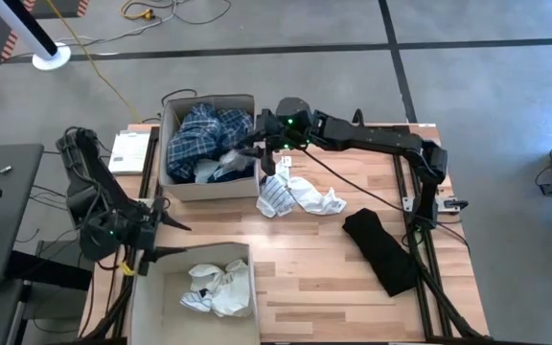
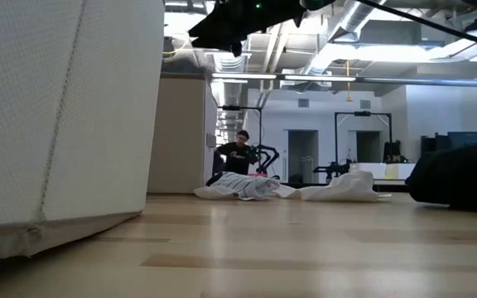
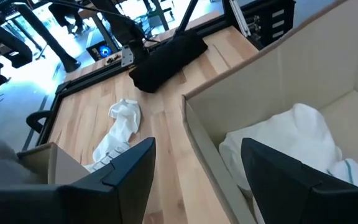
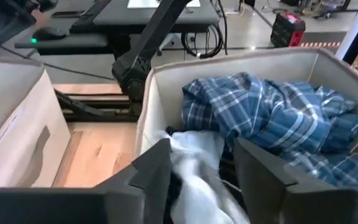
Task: Sort clothes
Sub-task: Put the right white sock into the bottom light brown laundry organizer
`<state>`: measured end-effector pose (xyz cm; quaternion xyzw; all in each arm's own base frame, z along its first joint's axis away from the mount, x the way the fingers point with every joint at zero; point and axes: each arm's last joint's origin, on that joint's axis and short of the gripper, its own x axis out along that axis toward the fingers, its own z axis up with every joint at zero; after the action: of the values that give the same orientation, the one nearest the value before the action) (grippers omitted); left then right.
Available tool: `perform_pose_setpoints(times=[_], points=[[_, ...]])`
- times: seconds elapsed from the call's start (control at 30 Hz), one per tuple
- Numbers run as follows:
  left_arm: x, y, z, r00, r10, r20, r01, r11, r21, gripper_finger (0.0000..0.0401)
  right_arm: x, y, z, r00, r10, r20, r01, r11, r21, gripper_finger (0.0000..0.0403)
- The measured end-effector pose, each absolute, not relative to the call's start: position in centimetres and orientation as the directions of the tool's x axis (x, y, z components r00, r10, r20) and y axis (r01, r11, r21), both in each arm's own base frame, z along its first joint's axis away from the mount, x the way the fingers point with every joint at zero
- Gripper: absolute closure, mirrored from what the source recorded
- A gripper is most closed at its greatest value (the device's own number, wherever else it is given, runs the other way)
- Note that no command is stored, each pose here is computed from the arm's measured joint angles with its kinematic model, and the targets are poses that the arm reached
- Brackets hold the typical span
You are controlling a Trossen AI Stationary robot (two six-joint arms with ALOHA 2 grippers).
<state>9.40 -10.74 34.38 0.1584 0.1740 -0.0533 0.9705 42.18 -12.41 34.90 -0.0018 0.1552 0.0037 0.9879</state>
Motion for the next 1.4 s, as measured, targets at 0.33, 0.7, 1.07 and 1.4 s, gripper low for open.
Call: perform_pose_setpoints(times=[0.33,0.7,1.07,1.4], points=[[9.7,-11.3,34.3,0.934,-0.049,-0.353,0.158,0.945,0.287,0.0168,41.2,-12.4,34.7,0.911,0.0,-0.413,-0.004,1.0,-0.01,0.0177],[9.9,-11.6,34.5,0.94,-0.058,-0.335,0.16,0.945,0.285,0.0168,35.4,-11.0,37.7,0.772,-0.117,-0.625,0.101,0.993,-0.06,0.0189],[10.8,-12.9,34.7,0.952,-0.076,-0.296,0.181,0.921,0.345,0.0168,31.8,-9.4,32.3,0.394,-0.016,-0.919,0.223,0.972,0.079,0.0196],[11.0,-13.3,34.8,0.955,-0.079,-0.286,0.189,0.905,0.38,0.0168,31.0,-8.2,23.5,0.261,0.031,-0.965,0.226,0.97,0.092,0.0196]])
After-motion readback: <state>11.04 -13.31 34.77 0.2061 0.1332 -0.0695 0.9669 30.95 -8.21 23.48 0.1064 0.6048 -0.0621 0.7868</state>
